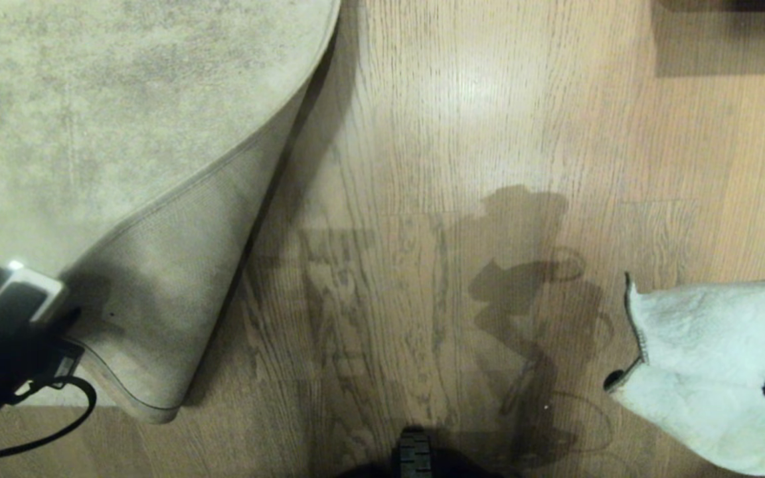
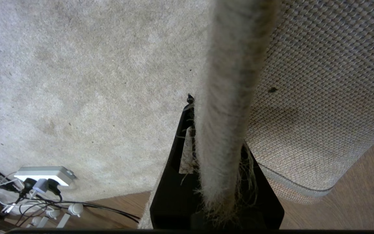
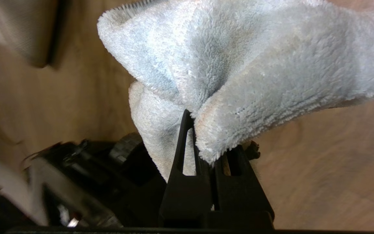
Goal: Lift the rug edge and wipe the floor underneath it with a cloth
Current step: Wipe the floor under the carpet with a rag
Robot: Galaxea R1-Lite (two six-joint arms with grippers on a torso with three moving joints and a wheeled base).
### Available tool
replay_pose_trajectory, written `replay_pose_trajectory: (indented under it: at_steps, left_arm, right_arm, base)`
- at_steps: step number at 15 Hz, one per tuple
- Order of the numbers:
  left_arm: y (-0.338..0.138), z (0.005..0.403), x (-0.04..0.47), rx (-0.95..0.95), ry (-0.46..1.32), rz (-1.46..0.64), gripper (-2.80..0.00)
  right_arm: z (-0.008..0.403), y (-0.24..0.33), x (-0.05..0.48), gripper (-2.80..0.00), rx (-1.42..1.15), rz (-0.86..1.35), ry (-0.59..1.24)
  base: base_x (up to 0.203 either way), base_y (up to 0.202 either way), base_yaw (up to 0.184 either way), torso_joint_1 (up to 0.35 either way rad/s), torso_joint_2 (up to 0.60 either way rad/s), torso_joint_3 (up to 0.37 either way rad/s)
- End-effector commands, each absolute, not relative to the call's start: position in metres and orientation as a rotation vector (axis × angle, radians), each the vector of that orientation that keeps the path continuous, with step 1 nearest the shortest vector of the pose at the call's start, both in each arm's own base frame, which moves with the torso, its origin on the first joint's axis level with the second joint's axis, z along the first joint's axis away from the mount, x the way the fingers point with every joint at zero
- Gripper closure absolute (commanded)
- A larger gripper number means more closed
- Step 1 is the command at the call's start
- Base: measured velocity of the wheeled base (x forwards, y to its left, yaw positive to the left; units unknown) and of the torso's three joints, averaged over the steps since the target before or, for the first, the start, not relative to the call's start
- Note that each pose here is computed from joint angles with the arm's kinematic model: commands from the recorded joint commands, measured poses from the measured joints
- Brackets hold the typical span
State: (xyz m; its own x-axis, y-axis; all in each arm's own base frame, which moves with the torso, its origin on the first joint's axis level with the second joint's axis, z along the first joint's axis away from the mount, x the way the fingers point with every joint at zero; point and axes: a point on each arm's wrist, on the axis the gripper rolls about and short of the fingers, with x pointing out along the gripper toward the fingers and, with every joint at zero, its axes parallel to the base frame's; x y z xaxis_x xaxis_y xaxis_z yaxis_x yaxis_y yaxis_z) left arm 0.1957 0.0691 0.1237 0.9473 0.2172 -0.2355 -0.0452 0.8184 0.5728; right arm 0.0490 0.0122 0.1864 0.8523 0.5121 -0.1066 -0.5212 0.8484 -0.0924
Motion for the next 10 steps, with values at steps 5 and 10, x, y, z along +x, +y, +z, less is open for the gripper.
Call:
replay_pose_trajectory:
  at_steps: [5, 10]
  left_arm:
    - [0.069, 0.123, 0.197, 0.604, 0.302, 0.138, 0.00]
    - [0.068, 0.121, 0.196, 0.605, 0.306, 0.133, 0.00]
  right_arm:
    - [0.186, 0.030, 0.077, 0.00, -0.120, 0.769, 0.193]
    - [0.184, 0.052, 0.112, 0.00, -0.153, 0.826, 0.231]
  base:
    - [0.000, 0.000, 0.000, 0.000, 0.00, 0.000]
    - [0.000, 0.000, 0.000, 0.000, 0.00, 0.000]
